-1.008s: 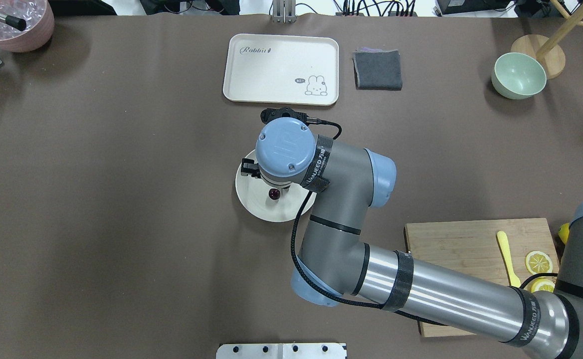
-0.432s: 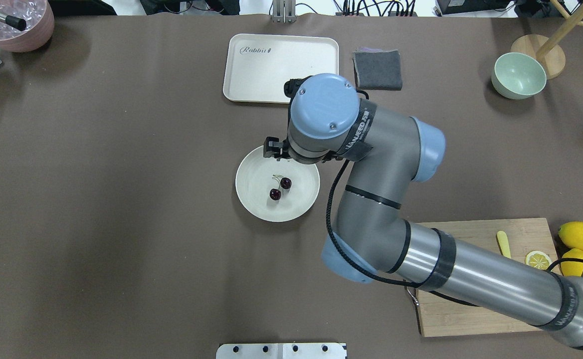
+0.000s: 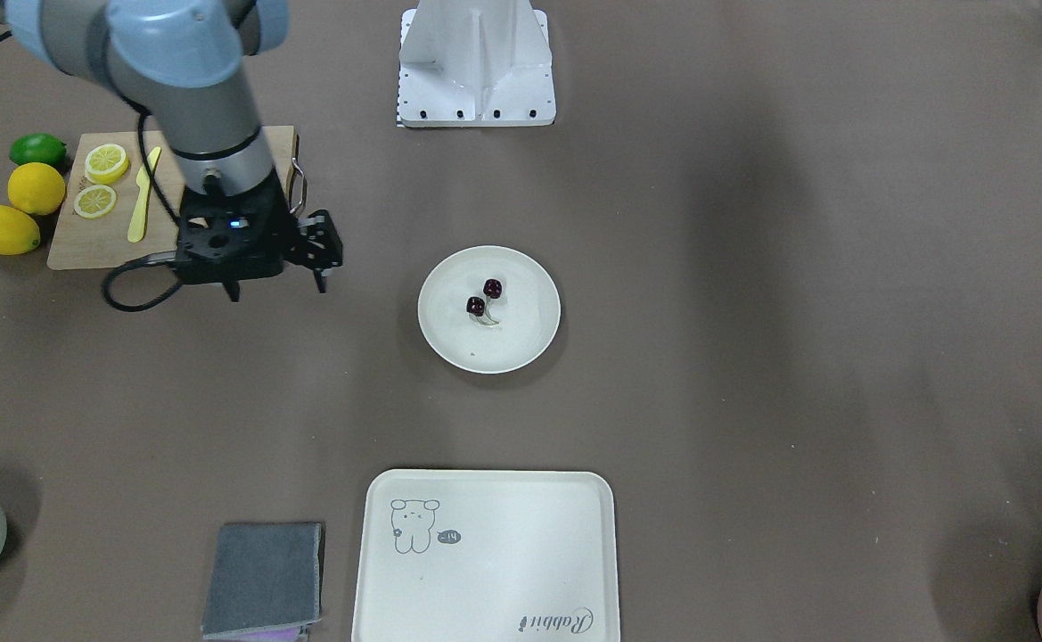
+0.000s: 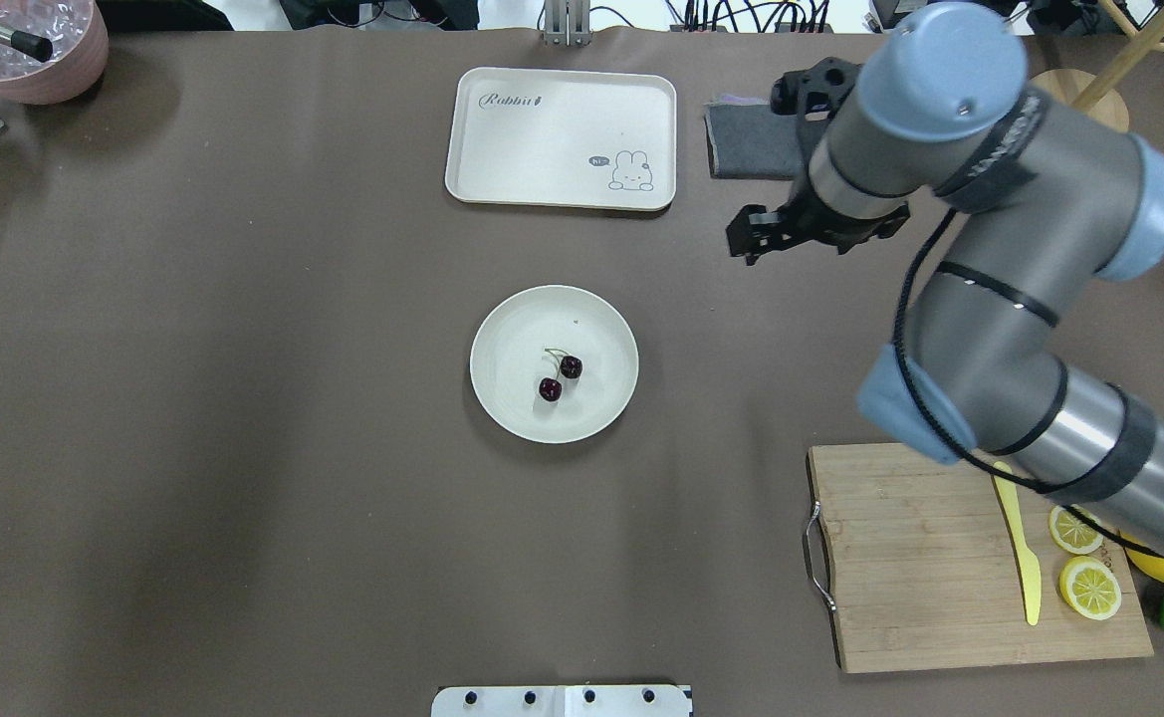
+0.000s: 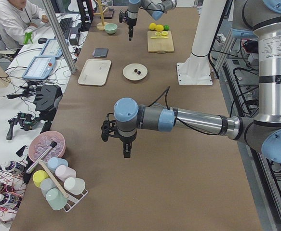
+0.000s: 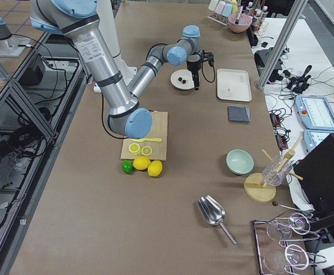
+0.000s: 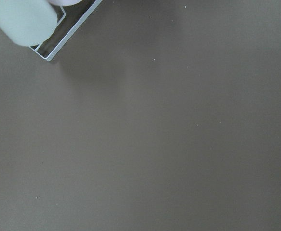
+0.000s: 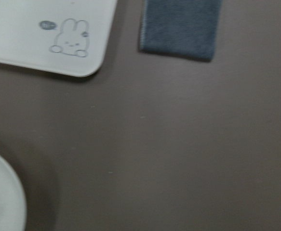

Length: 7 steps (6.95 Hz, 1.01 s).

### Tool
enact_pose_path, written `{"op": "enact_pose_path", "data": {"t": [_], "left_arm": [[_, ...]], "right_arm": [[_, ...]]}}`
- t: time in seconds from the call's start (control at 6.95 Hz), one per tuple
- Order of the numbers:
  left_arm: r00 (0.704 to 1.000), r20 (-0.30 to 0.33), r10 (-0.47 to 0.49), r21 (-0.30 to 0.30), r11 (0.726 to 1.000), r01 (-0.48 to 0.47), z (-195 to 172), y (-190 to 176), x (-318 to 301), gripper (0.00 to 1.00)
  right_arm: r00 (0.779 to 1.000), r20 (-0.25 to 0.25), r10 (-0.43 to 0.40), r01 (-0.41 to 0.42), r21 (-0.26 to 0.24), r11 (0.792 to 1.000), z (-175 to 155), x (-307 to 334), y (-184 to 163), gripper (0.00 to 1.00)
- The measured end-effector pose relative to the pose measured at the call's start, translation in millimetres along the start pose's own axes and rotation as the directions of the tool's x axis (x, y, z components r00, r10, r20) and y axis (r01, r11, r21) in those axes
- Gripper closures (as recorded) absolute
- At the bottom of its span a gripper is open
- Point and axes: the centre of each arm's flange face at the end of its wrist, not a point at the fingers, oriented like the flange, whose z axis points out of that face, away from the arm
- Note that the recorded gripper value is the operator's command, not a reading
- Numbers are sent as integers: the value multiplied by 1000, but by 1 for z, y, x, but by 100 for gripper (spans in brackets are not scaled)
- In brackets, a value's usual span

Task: Place red cherry on plate

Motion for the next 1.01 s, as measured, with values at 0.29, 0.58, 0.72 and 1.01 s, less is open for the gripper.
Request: {"op": "enact_pose_path", "data": {"t": [0.29, 0.58, 0.72, 1.01], "left_arm": [[1000, -7, 2, -38, 999, -3, 15, 23, -24, 2], [1000, -13, 3, -42, 999, -4, 17, 29, -25, 2], [1000, -13, 7, -39, 999, -8, 16, 29, -24, 2], [1000, -14, 11, -37, 999, -12, 16, 29, -23, 2]], "right_arm": [[996, 0, -92, 92, -35, 995, -31, 148, -12, 0], [983, 1, -185, 184, -81, 980, -54, 294, 4, 0], [980, -17, -200, 196, -129, 972, -48, 366, 27, 0], [993, -39, -112, 100, -245, 964, -15, 501, 99, 0]]}}
